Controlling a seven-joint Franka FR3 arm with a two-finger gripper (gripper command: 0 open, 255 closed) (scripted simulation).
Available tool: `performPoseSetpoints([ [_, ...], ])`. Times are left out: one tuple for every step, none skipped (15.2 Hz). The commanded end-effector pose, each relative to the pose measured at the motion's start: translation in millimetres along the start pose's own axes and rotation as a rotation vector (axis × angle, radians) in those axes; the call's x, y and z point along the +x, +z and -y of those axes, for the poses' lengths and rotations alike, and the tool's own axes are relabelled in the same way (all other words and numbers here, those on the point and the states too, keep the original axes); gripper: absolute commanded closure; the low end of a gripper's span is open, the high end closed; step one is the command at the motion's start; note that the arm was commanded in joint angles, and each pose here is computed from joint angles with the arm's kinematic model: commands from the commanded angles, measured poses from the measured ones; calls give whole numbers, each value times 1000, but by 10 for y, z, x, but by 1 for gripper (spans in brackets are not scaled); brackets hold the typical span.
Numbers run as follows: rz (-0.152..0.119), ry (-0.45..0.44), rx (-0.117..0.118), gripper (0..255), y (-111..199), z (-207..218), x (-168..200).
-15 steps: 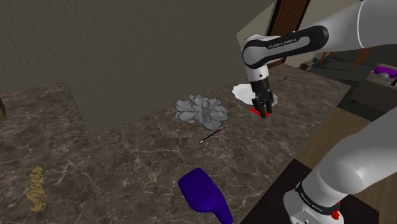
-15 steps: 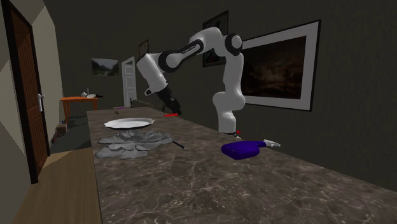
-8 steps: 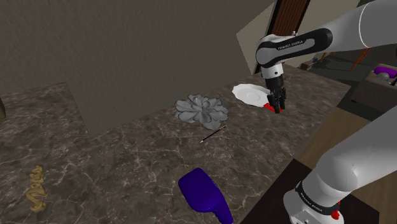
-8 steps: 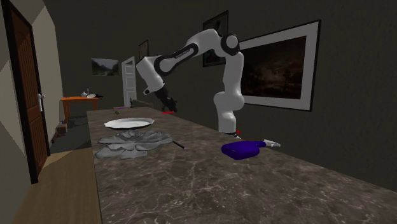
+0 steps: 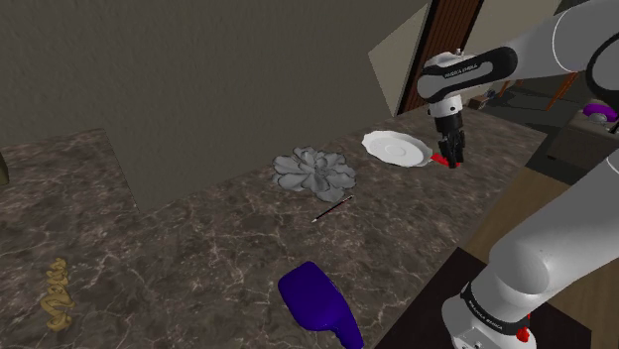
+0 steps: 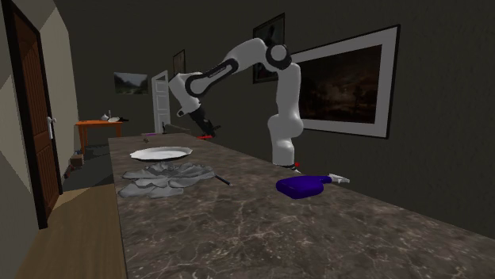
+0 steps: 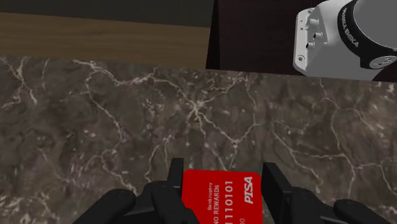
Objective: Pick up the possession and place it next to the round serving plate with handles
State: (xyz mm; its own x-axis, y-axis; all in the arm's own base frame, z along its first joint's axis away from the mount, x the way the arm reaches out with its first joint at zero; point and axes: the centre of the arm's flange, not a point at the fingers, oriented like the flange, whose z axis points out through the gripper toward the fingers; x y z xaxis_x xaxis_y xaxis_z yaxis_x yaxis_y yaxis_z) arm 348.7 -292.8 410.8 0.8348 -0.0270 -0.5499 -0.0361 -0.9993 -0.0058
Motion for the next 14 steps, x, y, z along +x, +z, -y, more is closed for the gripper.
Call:
performPoseSetpoints([
  [0,-1,-1,255,43,-270,-44],
  [0,-1,-1,255,57,-399,-69],
  [0,-1,-1,255,72,-528,-93],
  [0,-1,-1,255,87,-657,-117],
  [0,-1,-1,255,99,-763,-137],
  [0,-1,-1,255,143,-763,-108],
  [0,-1,-1,255,187,-763,-79],
  [0,-1,-1,255,231,-764,-50],
  [0,-1,-1,255,275,-764,-21],
  [0,-1,-1,255,319,-764,8],
  [0,-1,-1,255,363,-765,37],
  [0,-1,-1,255,407,-765,66],
  [0,-1,-1,255,451,-765,95],
  [0,-1,-1,255,496,-765,125],
])
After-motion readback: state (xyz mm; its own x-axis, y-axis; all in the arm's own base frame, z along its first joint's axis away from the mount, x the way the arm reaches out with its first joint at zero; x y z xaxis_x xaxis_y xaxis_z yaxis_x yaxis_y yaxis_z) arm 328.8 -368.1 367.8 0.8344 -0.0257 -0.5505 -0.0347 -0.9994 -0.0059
